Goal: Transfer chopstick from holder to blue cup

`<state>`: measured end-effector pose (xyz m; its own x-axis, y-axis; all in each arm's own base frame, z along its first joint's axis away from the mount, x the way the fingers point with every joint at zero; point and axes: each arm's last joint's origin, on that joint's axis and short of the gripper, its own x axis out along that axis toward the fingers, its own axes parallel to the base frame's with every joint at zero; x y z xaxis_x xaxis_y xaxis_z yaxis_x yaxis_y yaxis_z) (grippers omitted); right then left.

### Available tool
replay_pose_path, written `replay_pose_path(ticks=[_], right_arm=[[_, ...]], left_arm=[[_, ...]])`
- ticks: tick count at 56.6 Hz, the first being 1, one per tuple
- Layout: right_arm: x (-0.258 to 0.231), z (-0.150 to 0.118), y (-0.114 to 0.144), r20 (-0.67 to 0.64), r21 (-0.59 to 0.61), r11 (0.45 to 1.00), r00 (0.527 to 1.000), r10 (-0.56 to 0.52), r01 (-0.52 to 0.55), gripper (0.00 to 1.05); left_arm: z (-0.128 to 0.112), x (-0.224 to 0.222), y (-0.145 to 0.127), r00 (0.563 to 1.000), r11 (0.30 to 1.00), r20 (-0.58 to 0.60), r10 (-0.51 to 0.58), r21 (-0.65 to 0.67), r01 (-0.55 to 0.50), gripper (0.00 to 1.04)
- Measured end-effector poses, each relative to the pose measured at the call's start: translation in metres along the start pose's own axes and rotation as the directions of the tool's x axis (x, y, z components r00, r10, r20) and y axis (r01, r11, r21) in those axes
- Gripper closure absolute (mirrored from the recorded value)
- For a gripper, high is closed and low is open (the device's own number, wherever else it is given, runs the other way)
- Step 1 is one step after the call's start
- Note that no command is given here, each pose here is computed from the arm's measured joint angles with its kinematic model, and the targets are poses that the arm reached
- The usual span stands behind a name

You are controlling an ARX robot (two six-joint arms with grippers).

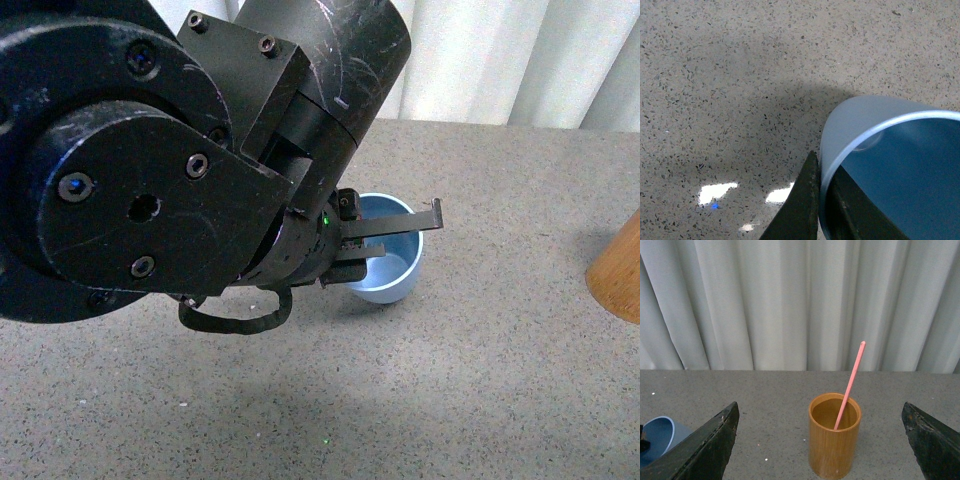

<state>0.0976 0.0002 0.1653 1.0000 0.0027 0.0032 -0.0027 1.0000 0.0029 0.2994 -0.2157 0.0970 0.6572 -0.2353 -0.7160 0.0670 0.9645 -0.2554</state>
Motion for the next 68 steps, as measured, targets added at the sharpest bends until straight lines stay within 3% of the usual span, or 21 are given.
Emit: replay_pose_path(ticks=[25,55,68], right_arm=[[0.0,0.0,0.0,0.0,0.0,1.0,1.0,0.0,0.0,0.09],[0.0,0.0,0.0,0.0,0.0,1.0,1.0,0.0,0.0,0.09],[0.0,0.0,0.0,0.0,0.0,1.0,1.0,0.0,0.0,0.09]], left_arm=[[0.017,0.006,-0.005,1.0,0.999,0.008,0.029,-0.024,-0.029,1.01],[0.019,0.007,-0.003,0.999,0.998,0.002,0.05,-0.024,-0.05,1.01],[0.02,0.007,-0.004,0.999,0.999,0.004,0.045,-0.02,-0.045,0.64]])
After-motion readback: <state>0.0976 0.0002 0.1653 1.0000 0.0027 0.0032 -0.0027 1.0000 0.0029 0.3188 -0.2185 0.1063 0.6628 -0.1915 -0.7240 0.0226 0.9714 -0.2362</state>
